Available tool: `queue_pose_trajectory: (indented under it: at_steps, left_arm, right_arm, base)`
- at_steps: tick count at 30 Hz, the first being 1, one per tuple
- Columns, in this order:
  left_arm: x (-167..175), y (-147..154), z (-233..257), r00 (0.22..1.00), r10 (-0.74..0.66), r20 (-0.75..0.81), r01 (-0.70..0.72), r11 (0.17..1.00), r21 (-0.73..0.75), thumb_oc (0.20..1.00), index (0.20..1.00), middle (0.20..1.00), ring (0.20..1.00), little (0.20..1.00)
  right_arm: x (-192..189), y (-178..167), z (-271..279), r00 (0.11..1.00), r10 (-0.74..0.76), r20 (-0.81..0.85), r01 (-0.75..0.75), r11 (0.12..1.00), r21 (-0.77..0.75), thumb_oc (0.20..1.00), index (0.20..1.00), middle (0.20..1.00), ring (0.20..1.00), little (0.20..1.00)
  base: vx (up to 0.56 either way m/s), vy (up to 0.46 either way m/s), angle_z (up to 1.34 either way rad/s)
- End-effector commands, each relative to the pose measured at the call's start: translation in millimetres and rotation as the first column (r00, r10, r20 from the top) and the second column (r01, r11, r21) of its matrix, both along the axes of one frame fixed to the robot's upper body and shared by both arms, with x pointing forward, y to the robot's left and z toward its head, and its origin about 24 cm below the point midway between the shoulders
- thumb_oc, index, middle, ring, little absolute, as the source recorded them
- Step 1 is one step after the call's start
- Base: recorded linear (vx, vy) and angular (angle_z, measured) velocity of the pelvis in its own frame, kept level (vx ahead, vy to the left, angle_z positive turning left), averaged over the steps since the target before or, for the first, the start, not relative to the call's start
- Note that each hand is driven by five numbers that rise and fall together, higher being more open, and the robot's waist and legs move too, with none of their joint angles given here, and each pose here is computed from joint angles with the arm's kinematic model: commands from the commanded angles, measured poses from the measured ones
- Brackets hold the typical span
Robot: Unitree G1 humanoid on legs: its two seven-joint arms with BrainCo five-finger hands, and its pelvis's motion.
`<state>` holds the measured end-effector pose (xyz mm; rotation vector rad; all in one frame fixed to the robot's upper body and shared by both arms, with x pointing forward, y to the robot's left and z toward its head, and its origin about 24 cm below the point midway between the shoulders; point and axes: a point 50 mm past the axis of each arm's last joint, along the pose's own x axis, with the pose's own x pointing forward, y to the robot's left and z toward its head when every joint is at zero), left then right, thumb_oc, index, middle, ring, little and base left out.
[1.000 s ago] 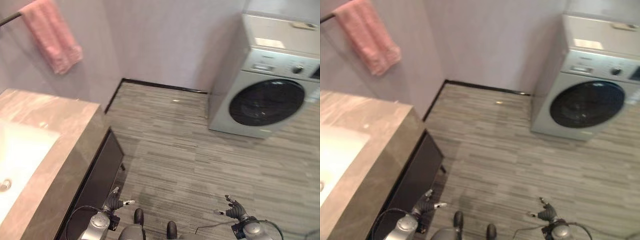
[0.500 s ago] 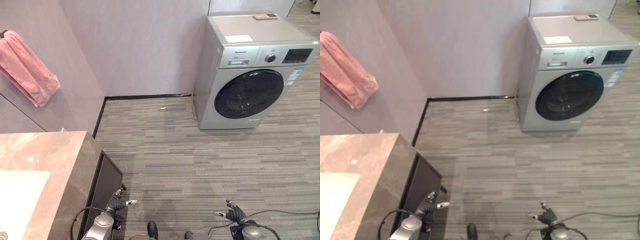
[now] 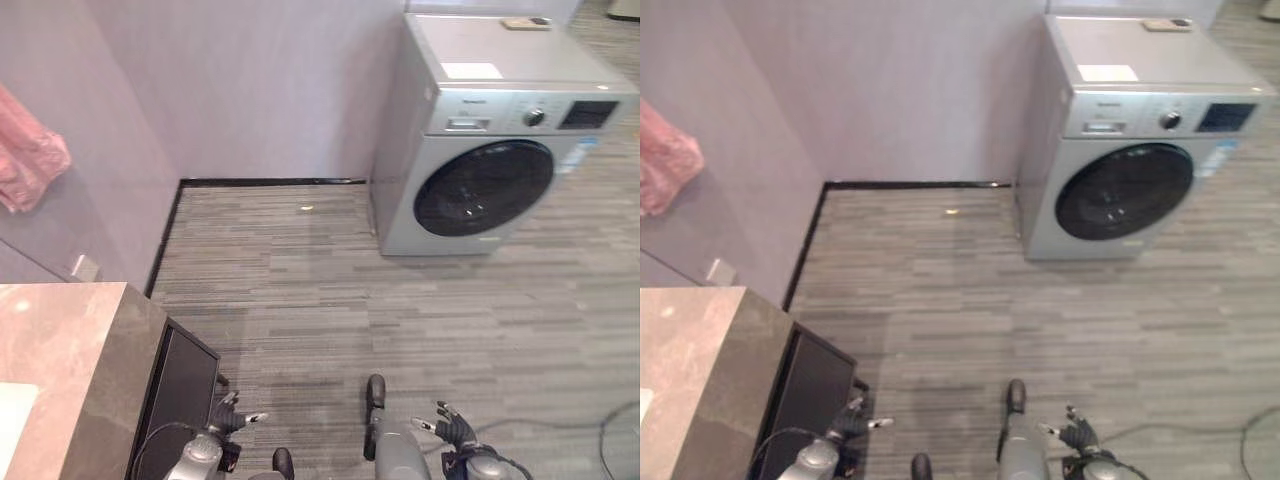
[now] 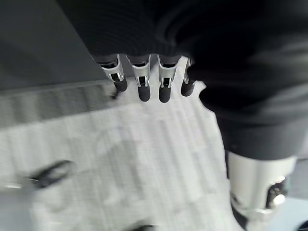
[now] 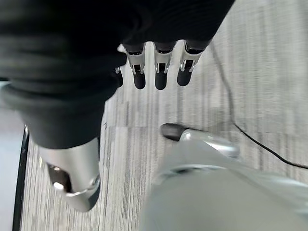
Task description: Put brush and paste in cup on sink, flatten towel.
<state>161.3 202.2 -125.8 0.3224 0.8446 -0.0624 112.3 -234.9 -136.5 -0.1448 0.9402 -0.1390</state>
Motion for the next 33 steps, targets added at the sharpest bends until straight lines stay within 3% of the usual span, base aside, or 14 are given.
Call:
queue_pose_trajectory:
  at_steps: [1, 5, 10, 14, 23, 33]
  left_arm:
    - [26.5, 1.3, 19.5, 0.991, 0.005, 0.134, 0.000, 0.999, -0.039, 1.000, 1.000, 1.000, 1.000, 1.000]
    - [48.3, -6.6, 33.9, 0.980, -0.004, 0.199, 0.021, 0.997, -0.080, 1.000, 1.000, 1.000, 1.000, 1.000]
    - [41.6, -2.5, 31.9, 0.982, 0.023, 0.189, -0.006, 0.996, -0.093, 1.000, 1.000, 1.000, 1.000, 1.000]
    - [26.2, 8.5, 22.8, 0.988, 0.072, 0.139, -0.062, 0.995, -0.080, 1.000, 1.000, 1.000, 1.000, 1.000]
    - [24.1, 25.2, 27.7, 0.986, 0.072, 0.150, -0.067, 0.997, -0.037, 1.000, 1.000, 1.000, 1.000, 1.000]
    - [34.0, 45.3, 44.9, 0.977, 0.013, 0.212, -0.027, 0.997, 0.067, 1.000, 1.000, 1.000, 1.000, 1.000]
  right_arm:
    - [26.0, -21.3, 19.3, 0.993, 0.052, 0.107, -0.047, 0.997, -0.056, 1.000, 1.000, 1.000, 1.000, 1.000]
    - [42.5, -37.2, 30.0, 0.989, 0.078, 0.124, -0.062, 0.991, -0.122, 1.000, 1.000, 1.000, 1.000, 1.000]
    - [44.9, -40.4, 35.5, 0.985, 0.089, 0.147, -0.068, 0.988, -0.139, 1.000, 1.000, 1.000, 1.000, 1.000]
    - [52.0, -28.5, 40.0, 0.965, 0.203, 0.167, -0.177, 0.972, -0.154, 1.000, 1.000, 1.000, 1.000, 1.000]
    - [35.0, 0.4, 22.4, 0.952, 0.294, 0.084, -0.287, 0.954, -0.084, 1.000, 1.000, 1.000, 1.000, 1.000]
    - [41.0, 7.6, 23.0, 0.952, 0.284, 0.114, -0.281, 0.959, -0.040, 1.000, 1.000, 1.000, 1.000, 1.000]
  base:
    - [0.45, -0.383, 0.54]
    - [0.39, -0.310, 0.28]
    - [0.50, -0.026, 0.17]
    - [0.51, 0.157, -0.37]
    - [0.43, 0.262, -0.13]
    - [0.40, 0.378, 0.76]
